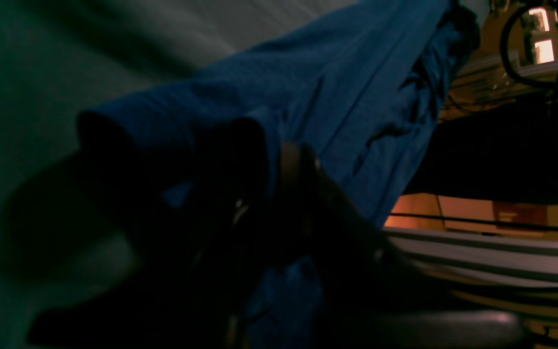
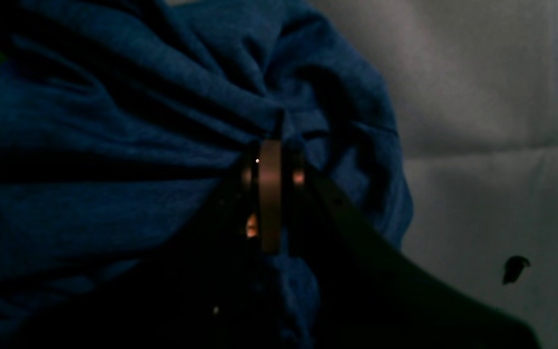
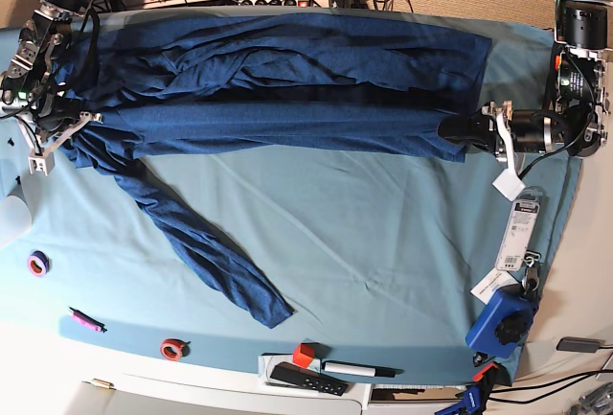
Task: Layout the t-shirt on the table in an organized manner, then fold the t-shirt properly
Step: 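Lift the hem with both grippers and fold it over toward the collar, then release the folded hem and raise both grippers, then grasp the loose dangling sleeve with the right gripper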
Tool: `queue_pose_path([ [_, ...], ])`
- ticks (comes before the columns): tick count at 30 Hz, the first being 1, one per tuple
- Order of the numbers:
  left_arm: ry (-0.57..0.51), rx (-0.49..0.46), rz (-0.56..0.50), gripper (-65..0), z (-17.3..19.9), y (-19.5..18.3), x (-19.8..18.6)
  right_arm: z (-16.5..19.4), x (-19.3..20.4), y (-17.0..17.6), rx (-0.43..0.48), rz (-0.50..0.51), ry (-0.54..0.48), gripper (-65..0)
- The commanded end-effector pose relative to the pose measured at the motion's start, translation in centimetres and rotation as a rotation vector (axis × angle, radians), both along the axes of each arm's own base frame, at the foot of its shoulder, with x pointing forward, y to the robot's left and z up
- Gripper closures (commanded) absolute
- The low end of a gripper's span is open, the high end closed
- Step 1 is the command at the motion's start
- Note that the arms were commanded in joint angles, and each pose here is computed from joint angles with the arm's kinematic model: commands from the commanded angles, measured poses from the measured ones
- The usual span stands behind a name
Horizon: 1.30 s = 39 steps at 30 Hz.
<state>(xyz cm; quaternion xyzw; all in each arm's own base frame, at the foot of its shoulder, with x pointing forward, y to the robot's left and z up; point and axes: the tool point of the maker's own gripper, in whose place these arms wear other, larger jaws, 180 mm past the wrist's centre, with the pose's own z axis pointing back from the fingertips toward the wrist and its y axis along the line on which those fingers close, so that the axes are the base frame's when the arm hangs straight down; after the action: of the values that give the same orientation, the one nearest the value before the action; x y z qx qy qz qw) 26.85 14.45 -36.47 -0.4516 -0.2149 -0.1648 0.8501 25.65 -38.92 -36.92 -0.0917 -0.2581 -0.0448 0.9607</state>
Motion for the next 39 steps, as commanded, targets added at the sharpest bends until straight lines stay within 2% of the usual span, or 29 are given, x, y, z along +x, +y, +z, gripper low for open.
queue_pose_path([
  [1, -0.048, -0.005, 0.015, 0.0, 1.4, 0.7, 1.1, 1.4, 0.3, -1.2, -0.044, -0.005, -0.025, 0.0],
  [5, -0.032, -0.005, 0.014, 0.0, 1.0, 0.7, 0.5, 0.5, -1.0, -1.3, -0.046, 0.000, 0.000, 0.0],
  [12, -0.026, 0.005, 0.038, 0.0, 0.2, 0.8, 0.2, 0.5, -0.8, -1.1, -0.041, 0.006, -0.023, 0.0],
  [13, -0.030, 0.019, 0.045, -0.9, -0.1, 0.9, 0.2, 0.5, -0.8, -1.0, -0.035, 0.008, -0.026, 0.0],
  [14, -0.032, 0.033, 0.049, -8.4, -0.3, 1.1, 0.3, 0.5, -0.8, -0.9, -0.031, 0.009, -0.027, -0.6],
  [16, -0.033, 0.043, 0.052, -22.3, -0.5, 1.2, 0.2, 0.5, -0.7, -0.9, -0.031, 0.015, -0.029, -19.2],
  [17, -0.035, 0.040, 0.054, -26.0, -0.5, 1.2, 0.3, 0.5, -0.7, -0.8, -0.031, 0.023, -0.028, -26.4],
  [18, -0.039, 0.037, 0.058, -27.0, -0.4, 1.2, 0.4, 0.5, -0.6, -0.8, -0.032, 0.029, -0.031, -30.5],
  [22, -0.098, -0.028, 0.128, -26.9, 1.8, 2.0, 2.2, 1.0, -0.3, -1.1, -0.048, 0.030, -0.050, -31.2],
  [27, -0.274, -0.071, 0.317, -26.9, 7.6, 7.4, 6.4, 2.0, 0.9, -1.6, -0.078, 0.027, -0.079, -31.2],
  [30, -0.366, -0.056, 0.408, -26.9, 10.7, 11.1, 7.6, 2.9, 2.0, -1.5, -0.077, 0.026, -0.112, -31.2],
  [33, -0.413, -0.016, 0.454, -26.9, 12.5, 13.9, 7.7, 4.0, 3.4, -1.4, -0.070, 0.025, -0.156, -31.2],
  [39, -0.449, 0.034, 0.482, -26.9, 14.2, 16.4, 7.6, 6.6, 6.3, -0.8, -0.026, 0.017, -0.238, -31.2],
])
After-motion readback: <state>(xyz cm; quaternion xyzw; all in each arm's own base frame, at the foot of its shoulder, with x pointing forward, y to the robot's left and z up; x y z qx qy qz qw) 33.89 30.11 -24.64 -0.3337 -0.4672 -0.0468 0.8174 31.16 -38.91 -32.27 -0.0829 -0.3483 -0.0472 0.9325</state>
